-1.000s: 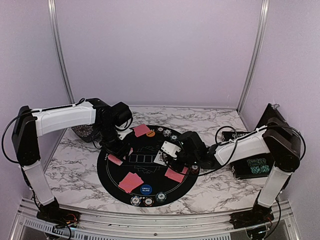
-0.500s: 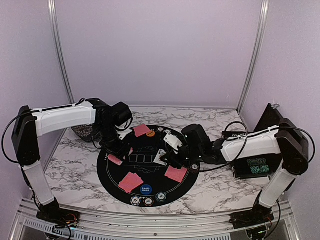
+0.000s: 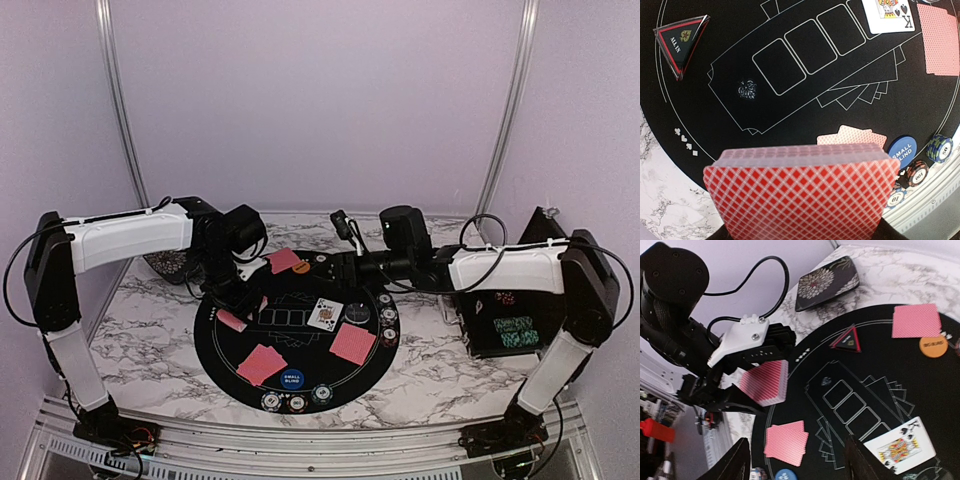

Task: Distribute texas hold em gaming equipment
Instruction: Flop the poker card in the community card area, then pick up the poker card from the face-down deck piles.

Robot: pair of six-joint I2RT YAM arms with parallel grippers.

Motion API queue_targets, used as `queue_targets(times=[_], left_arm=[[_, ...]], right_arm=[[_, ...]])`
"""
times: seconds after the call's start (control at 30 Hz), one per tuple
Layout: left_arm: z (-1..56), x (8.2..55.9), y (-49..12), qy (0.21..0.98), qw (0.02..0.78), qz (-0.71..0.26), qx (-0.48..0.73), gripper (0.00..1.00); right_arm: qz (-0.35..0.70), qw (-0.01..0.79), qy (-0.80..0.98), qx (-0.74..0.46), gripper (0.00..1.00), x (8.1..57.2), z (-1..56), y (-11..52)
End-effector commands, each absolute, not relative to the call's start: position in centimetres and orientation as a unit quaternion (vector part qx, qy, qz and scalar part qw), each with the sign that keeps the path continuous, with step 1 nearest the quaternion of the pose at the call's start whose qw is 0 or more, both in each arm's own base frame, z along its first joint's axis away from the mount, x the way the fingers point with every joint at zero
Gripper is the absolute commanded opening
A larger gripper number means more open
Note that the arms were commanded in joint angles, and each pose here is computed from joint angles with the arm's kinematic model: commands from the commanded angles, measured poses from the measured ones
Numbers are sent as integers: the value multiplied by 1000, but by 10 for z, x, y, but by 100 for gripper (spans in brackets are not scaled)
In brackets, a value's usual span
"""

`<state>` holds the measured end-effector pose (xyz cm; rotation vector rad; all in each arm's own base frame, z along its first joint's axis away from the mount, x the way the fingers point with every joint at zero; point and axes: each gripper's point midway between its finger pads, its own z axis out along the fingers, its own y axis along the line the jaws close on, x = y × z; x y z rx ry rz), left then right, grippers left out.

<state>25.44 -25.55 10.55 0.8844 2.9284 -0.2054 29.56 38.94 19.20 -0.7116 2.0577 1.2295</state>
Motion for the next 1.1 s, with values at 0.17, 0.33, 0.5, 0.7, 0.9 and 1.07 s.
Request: queue_targets(times=[0.17, 0.33, 0.5, 0.7, 0.9, 1.07], left_arm=[[124, 258, -280, 944, 60, -86, 314, 57], [125, 256, -285, 941, 59, -86, 322, 57], [127, 254, -290, 939, 59, -87, 328, 57], [130, 253, -296, 936, 63, -88, 335, 57], [132, 254, -295, 935, 66, -86, 337, 57], [136, 256, -296, 934, 72, -86, 338, 57]], right_arm=[[609, 131, 764, -169, 59, 291, 188, 421], [630, 95, 756, -150, 59, 292, 185, 430], [658, 62, 739, -131, 59, 290, 185, 436], [674, 44, 727, -128, 58, 290, 185, 445], [682, 36, 720, -124, 57, 291, 183, 453], [682, 20, 719, -127, 56, 288, 177, 466]])
